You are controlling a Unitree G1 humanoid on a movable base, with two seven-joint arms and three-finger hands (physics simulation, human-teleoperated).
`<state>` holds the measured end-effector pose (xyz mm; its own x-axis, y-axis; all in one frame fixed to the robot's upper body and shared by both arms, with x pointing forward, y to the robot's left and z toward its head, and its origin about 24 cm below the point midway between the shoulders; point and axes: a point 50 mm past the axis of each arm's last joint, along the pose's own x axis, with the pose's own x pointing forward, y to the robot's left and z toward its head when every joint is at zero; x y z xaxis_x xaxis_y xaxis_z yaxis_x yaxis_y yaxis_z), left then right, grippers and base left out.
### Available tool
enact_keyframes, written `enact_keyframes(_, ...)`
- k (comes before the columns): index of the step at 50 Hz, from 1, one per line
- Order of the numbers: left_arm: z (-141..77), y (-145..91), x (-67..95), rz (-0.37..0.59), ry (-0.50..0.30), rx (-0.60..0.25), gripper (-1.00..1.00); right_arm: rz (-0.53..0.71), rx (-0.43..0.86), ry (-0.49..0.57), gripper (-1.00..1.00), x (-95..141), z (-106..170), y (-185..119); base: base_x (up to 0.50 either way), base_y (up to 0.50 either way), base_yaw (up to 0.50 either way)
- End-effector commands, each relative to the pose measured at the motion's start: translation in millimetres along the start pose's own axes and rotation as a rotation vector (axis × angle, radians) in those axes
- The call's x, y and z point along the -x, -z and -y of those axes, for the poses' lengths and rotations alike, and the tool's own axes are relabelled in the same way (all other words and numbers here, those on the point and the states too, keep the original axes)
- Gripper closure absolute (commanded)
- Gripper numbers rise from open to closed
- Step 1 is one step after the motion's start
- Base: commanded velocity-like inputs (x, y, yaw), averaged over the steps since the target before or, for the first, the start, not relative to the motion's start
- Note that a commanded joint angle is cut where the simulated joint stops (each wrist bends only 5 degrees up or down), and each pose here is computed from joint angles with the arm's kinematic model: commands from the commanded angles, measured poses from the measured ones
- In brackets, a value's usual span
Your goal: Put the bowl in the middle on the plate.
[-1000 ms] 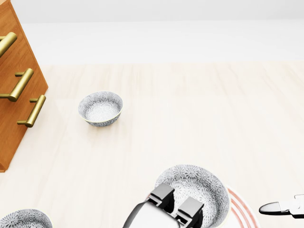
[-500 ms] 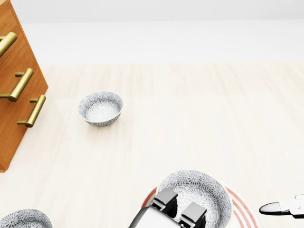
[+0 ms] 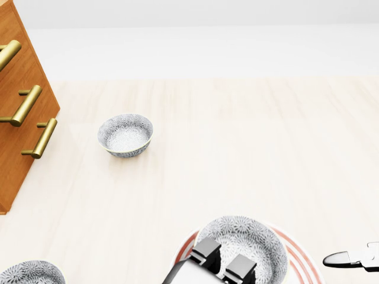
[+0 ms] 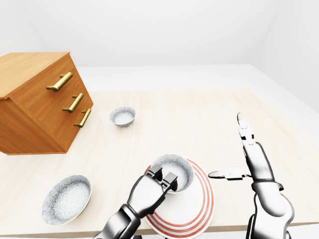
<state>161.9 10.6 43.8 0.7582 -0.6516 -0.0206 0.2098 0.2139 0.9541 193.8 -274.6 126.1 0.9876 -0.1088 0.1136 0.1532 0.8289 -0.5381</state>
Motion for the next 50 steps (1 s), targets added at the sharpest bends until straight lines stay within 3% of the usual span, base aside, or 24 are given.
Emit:
enact_keyframes(1,0.1,-1.2,0.7,0.001,-0.028,-0.033,1.00,-0.002,0.000,0.000,-1.00,0.0,-0.3,0.4,0.00,0.00,0.00)
enact_keyframes(29,6.8,0.5,1.1,-0.006,-0.028,-0.012,1.00,-0.006,0.000,-0.002,-1.00,-0.1,-0.4,1.2,0.00,0.00,0.00)
enact_keyframes(39,6.2,0.2,-0.1,-0.009,-0.019,0.039,1.00,-0.007,0.001,-0.001,-1.00,-0.6,-0.7,1.6,0.00,0.00,0.00)
enact_keyframes(41,7.0,0.6,-0.4,-0.010,-0.006,0.048,0.73,-0.006,0.002,-0.001,-1.00,-0.4,-0.3,1.1,0.00,0.00,0.00)
enact_keyframes(44,4.4,-0.1,-0.5,-0.007,-0.010,0.052,-0.14,-0.005,0.003,0.000,-1.00,-0.6,-0.3,0.9,0.00,0.00,0.00)
enact_keyframes(46,4.1,-0.4,-0.3,-0.005,-0.009,0.051,-0.39,-0.004,0.005,-0.001,-1.00,-0.6,-0.4,0.5,0.00,0.00,0.00)
enact_keyframes(48,4.2,-1.0,0.2,-0.004,-0.001,0.057,-0.86,-0.007,0.002,0.000,-1.00,-0.6,-0.4,1.3,0.00,0.00,0.00)
enact_keyframes(49,3.4,-1.1,0.1,-0.002,-0.006,0.049,-1.00,-0.008,0.003,0.001,-1.00,-0.5,-0.3,1.5,0.00,0.00,0.00)
enact_keyframes(50,3.6,-1.0,0.2,-0.002,-0.001,0.053,-1.00,-0.007,0.003,0.001,-1.00,-0.4,-0.2,1.3,0.00,0.00,0.00)
